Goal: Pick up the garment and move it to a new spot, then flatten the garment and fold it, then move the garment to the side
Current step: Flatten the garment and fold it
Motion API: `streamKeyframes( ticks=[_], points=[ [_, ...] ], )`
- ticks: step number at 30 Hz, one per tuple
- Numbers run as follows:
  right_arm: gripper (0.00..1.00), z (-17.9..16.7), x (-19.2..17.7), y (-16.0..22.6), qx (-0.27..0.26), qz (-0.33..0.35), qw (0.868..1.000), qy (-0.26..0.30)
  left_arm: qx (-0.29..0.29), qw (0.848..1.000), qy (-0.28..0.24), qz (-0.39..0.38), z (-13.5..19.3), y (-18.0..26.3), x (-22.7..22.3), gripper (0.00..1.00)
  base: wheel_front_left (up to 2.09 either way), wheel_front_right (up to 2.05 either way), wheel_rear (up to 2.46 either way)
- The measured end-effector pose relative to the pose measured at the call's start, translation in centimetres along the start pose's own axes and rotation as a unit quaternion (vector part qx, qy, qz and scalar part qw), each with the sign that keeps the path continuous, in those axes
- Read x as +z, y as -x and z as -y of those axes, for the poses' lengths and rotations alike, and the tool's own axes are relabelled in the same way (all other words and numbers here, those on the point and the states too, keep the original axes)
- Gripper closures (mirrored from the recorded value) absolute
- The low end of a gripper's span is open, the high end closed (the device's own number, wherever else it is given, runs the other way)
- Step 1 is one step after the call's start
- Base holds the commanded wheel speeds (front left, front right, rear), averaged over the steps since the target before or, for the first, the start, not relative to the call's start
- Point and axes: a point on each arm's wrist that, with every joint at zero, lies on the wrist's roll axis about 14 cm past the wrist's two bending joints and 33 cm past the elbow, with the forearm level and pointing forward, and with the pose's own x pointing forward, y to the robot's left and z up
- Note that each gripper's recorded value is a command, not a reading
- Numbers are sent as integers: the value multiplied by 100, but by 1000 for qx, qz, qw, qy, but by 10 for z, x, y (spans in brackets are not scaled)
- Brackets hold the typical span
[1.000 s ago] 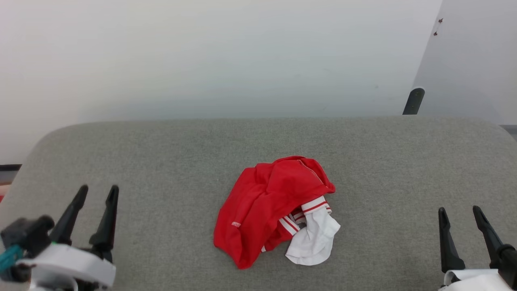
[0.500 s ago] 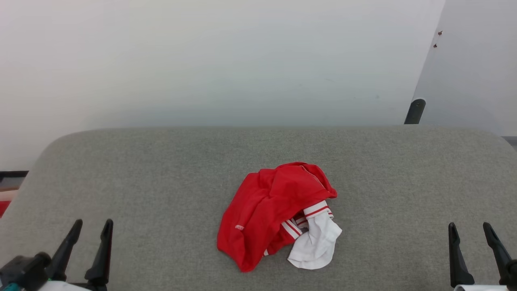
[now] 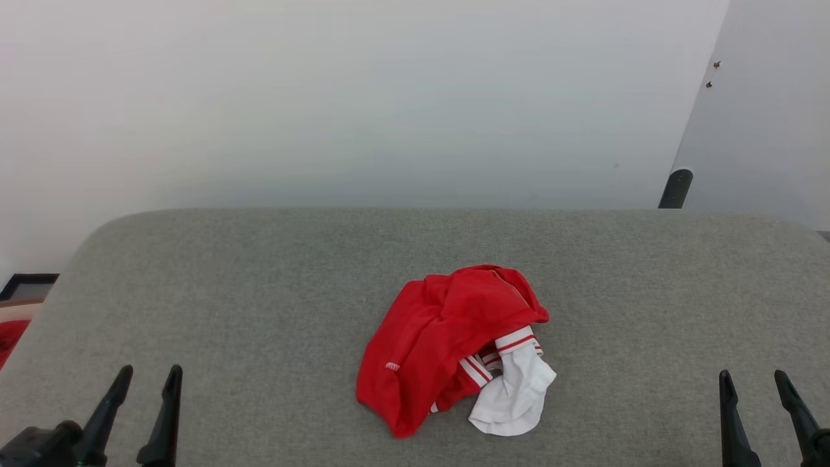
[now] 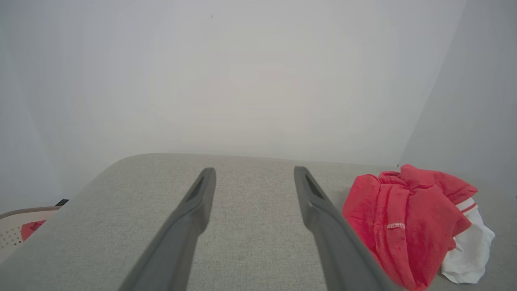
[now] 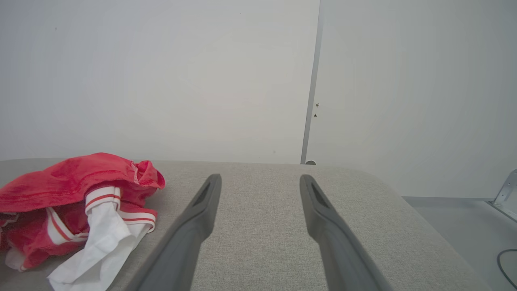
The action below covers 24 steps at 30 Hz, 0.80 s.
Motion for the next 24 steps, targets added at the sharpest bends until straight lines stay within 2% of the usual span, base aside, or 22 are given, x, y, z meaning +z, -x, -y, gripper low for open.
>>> streamKeyframes(
  ticks=[13,18,24],
  points=[
    [0,-8,-3,-4,13,-6,1000,-1,-2,1000,0,3,1,3,2,0,0,0,0],
    [0,-28,-10,-8,42,-25,999,-16,8,1000,1,3,-5,8,3,0,0,0,0],
    [0,-62,-26,-16,96,-81,991,-36,28,1000,1,-3,-15,18,5,0,0,0,0]
  ],
)
